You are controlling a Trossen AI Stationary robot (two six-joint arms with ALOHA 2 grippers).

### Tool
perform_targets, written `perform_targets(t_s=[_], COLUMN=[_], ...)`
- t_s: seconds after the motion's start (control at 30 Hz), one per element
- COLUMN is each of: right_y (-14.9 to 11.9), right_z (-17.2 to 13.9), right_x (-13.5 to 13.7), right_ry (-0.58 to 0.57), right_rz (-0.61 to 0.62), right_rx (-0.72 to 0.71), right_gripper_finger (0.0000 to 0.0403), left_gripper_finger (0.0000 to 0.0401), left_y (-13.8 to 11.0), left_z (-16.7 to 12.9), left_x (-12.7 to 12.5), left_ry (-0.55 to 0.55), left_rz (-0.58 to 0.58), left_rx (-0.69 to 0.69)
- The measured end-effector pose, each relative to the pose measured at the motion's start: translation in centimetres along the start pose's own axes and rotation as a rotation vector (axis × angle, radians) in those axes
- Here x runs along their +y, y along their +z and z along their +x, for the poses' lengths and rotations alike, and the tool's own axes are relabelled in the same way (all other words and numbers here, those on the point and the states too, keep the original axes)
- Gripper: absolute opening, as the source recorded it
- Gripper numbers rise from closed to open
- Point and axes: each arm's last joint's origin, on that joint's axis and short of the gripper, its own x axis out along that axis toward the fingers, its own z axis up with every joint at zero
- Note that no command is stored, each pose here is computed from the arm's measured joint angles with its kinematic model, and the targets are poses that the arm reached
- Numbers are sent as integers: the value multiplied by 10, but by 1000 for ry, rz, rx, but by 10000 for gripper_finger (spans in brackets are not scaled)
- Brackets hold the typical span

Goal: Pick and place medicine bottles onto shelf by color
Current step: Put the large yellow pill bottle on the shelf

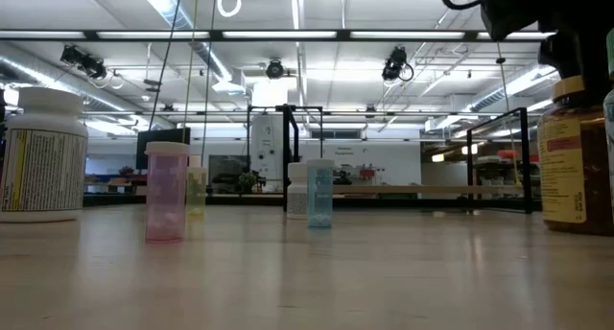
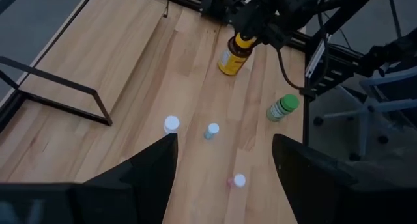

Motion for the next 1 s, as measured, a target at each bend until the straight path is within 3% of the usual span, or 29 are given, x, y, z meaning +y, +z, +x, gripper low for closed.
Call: perform_targets(t_s=[0.5, 0.77, 1.0], right_y=[4, 43, 76], right_z=[-11, -48, -70], right_x=[-9, -33, -78], right_ry=[1, 5, -33], right_rz=[-29, 40, 122], right_rx=[67, -52, -96], right_gripper_finger=[232, 231, 232], left_gripper_finger=[258, 258, 258], left_y=[0, 0, 0], left_z=[0, 0, 0], left_x=[1, 1, 1], left_ry=[16, 26, 41], left_rz=[-25, -46, -78], left_rx=[-2, -7, -14])
